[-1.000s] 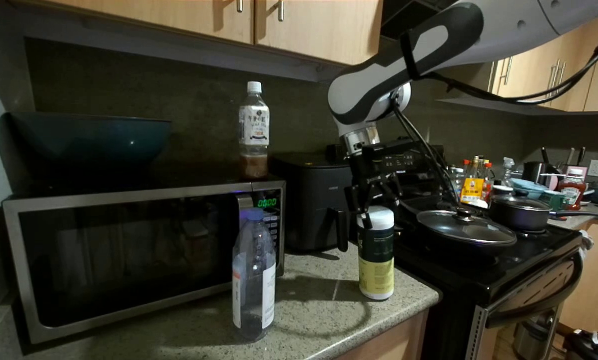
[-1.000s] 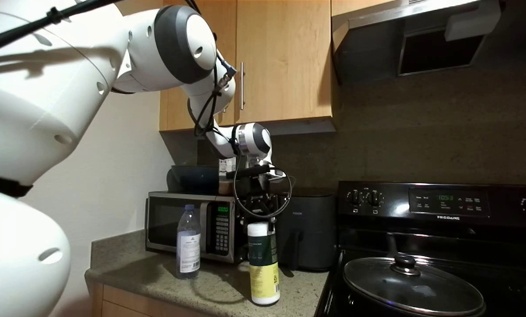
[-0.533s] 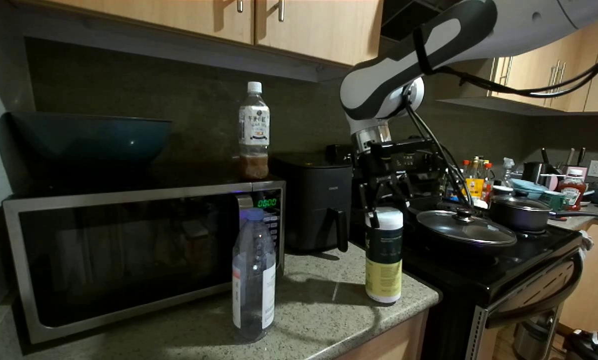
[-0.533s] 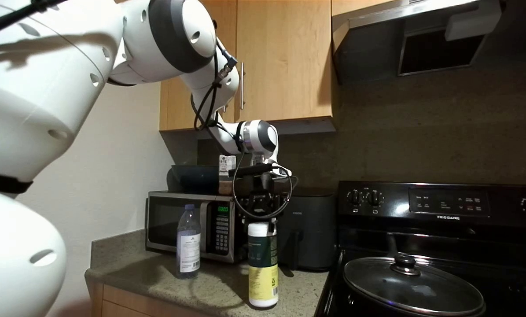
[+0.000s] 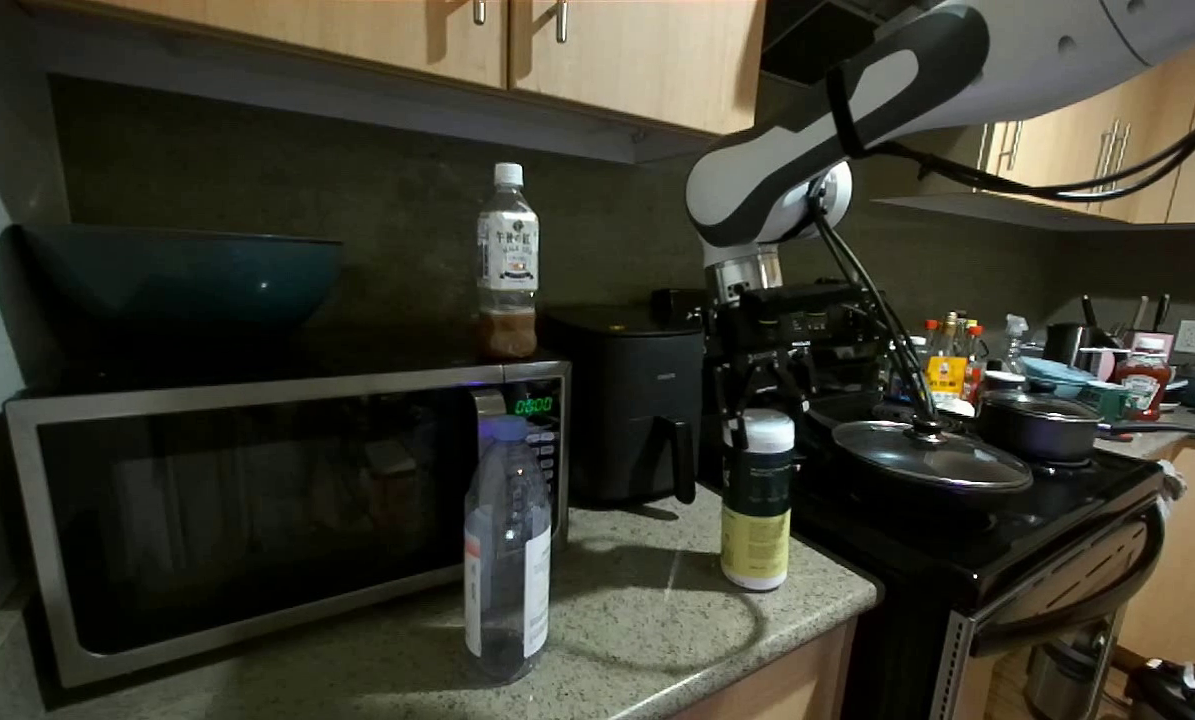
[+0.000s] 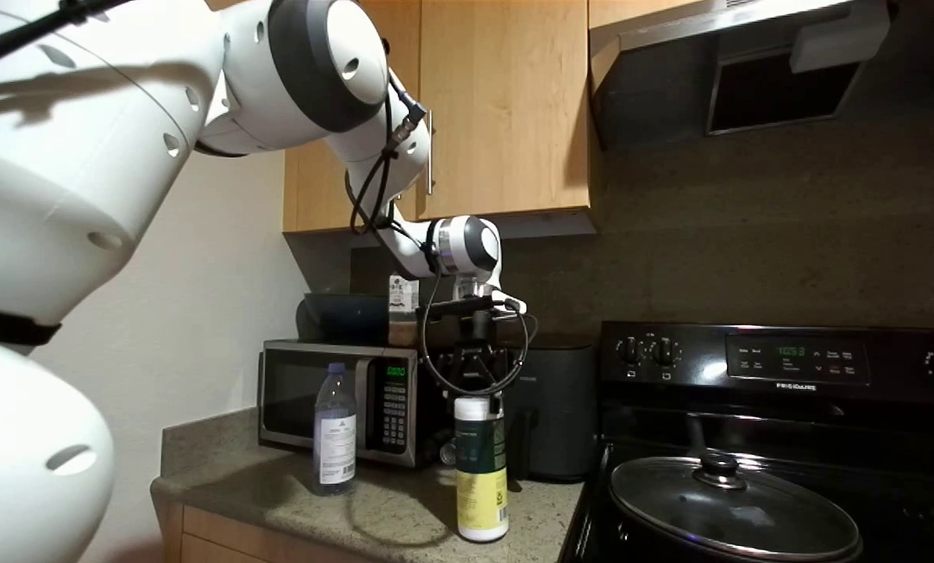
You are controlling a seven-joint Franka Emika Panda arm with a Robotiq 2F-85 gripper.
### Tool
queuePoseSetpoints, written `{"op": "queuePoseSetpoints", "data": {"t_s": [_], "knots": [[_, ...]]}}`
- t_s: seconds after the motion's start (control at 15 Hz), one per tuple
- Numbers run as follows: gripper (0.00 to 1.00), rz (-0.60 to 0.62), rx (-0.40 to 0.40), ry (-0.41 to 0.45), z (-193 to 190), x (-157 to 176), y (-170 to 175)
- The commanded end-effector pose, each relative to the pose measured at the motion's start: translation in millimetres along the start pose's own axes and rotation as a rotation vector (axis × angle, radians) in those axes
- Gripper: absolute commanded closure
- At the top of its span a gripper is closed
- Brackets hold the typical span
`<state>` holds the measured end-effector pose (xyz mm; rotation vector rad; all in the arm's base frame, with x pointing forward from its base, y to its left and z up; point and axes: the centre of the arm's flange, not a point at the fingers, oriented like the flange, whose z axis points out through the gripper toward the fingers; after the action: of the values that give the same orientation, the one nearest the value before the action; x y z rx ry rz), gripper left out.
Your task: Move the water bottle to the left and move the yellow container to the right
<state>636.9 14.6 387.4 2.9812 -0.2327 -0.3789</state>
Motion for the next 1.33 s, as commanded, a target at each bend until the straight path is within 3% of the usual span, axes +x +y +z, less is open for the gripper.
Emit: {"op": "queuePoseSetpoints", "data": {"t_s": [0.0, 0.4, 0.93, 1.0, 1.07, 1.27], "knots": [[0.36, 0.024, 0.003, 0.086, -5.7, 12.6, 24.2], [0.36, 0.059, 0.03, 0.087, -9.5, 11.8, 44.6], [0.36, 0.032, 0.032, 0.071, -9.2, 10.1, 42.8], [0.08, 0.03, 0.025, 0.068, -9.2, 9.2, 42.1], [0.01, 0.026, 0.017, 0.068, -9.5, 7.9, 42.0], [0.0, 0.028, 0.013, 0.069, -10.6, 8.6, 41.3]]}}
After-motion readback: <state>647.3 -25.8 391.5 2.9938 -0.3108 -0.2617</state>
